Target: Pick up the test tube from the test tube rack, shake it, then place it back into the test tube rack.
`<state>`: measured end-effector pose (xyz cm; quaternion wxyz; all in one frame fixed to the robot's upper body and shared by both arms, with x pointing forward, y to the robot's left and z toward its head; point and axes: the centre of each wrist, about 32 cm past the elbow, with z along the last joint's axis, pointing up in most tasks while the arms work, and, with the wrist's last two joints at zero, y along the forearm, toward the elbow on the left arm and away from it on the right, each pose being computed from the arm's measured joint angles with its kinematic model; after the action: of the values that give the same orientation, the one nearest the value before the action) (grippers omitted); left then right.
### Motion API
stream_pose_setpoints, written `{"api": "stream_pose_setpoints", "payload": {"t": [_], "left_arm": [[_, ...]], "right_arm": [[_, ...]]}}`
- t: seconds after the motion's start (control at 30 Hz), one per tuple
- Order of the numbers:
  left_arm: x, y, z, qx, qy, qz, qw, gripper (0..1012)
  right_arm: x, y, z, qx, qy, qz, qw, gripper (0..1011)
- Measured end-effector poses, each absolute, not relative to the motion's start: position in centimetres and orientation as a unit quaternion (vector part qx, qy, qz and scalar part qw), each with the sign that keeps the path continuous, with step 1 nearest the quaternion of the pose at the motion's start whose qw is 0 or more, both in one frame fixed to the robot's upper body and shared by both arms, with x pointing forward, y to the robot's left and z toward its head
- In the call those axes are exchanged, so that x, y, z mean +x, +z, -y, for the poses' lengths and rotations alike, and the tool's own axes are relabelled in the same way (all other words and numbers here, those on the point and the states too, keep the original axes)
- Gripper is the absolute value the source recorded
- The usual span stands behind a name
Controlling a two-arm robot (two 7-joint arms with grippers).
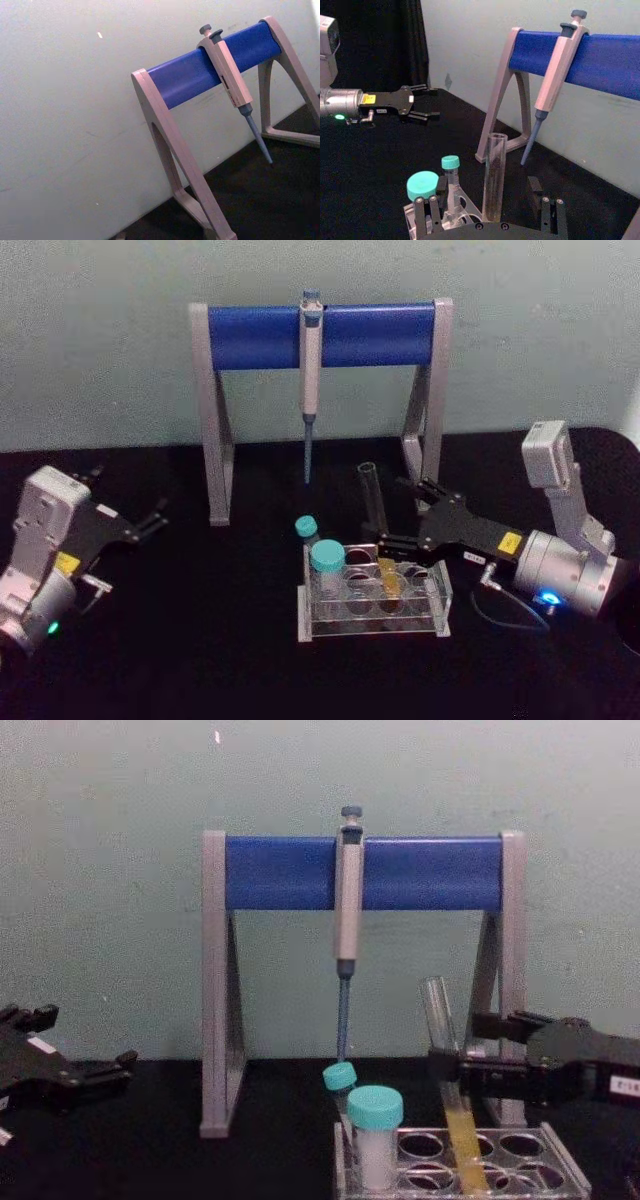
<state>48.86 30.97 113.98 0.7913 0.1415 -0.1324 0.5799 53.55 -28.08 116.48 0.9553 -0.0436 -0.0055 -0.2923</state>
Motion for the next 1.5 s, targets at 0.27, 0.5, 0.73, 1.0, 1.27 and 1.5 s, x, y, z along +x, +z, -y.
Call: {"api": "stream_pose_setpoints", "payload": {"t": [0.27,0.5,0.73,1.0,1.27,1.5], "left_arm": [[48.9,114.0,-31.0,0.141,0.580,0.132,0.791,1001],[48.9,114.0,-31.0,0.141,0.580,0.132,0.791,1001],[48.9,114.0,-31.0,0.141,0.580,0.132,0.791,1001],[48.9,114.0,-31.0,0.141,0.580,0.132,0.791,1001],[48.9,114.0,-31.0,0.141,0.580,0.132,0.791,1001],[48.9,114.0,-31.0,0.141,0.580,0.132,0.791,1001]], "right_arm": [[52.8,117.1,28.4,-0.018,-0.314,0.021,0.949,1000],[50.8,118.2,28.4,-0.003,-0.421,0.046,0.906,1000],[49.7,118.5,27.2,-0.049,-0.540,0.057,0.838,1000],[49.8,117.5,26.1,-0.119,-0.603,0.040,0.788,1000],[50.3,116.3,25.9,-0.156,-0.612,0.012,0.775,1000],[50.4,116.2,26.0,-0.158,-0.612,0.010,0.775,1000]]}}
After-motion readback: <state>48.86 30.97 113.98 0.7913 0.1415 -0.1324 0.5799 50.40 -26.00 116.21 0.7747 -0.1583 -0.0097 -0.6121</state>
